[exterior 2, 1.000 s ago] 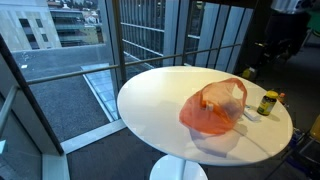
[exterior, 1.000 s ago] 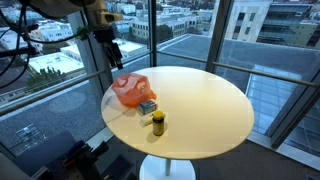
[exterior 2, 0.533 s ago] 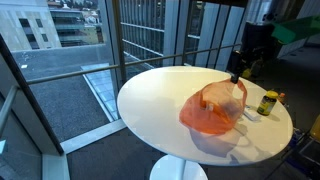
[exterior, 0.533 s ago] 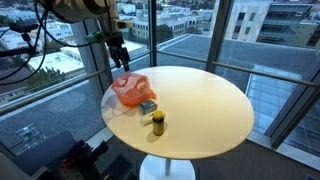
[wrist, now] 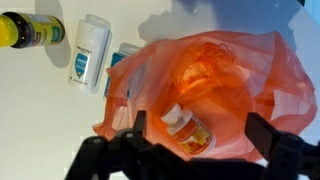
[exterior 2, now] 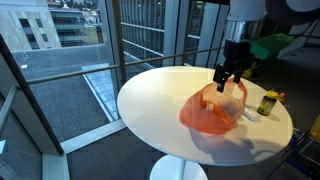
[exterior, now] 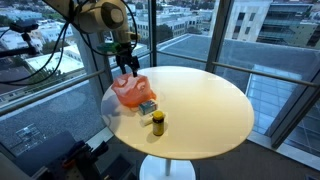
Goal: Remove the bottle from the plastic bag and put it on the table
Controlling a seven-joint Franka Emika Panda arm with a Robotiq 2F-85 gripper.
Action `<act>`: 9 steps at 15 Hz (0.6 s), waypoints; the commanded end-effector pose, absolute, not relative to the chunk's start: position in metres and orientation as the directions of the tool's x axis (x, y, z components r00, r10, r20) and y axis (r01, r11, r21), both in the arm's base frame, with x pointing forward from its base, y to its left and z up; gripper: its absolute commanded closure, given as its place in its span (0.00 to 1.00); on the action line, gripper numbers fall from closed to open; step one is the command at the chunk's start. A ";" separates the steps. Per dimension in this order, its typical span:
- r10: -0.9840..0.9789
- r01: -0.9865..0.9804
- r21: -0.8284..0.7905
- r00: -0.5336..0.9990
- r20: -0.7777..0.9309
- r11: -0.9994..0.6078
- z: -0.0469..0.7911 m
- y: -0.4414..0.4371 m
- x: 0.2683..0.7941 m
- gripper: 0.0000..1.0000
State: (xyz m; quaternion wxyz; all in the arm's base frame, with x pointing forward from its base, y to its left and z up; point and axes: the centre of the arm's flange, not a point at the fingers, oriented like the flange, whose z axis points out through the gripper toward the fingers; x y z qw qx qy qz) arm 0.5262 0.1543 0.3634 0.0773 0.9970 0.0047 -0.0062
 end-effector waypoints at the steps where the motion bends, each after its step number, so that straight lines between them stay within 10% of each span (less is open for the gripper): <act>1: 0.063 0.065 0.140 0.998 -0.023 -0.988 0.358 0.154 0.549 0.00; 9: 0.038 0.042 0.155 0.999 -0.034 -0.987 0.348 0.154 0.534 0.00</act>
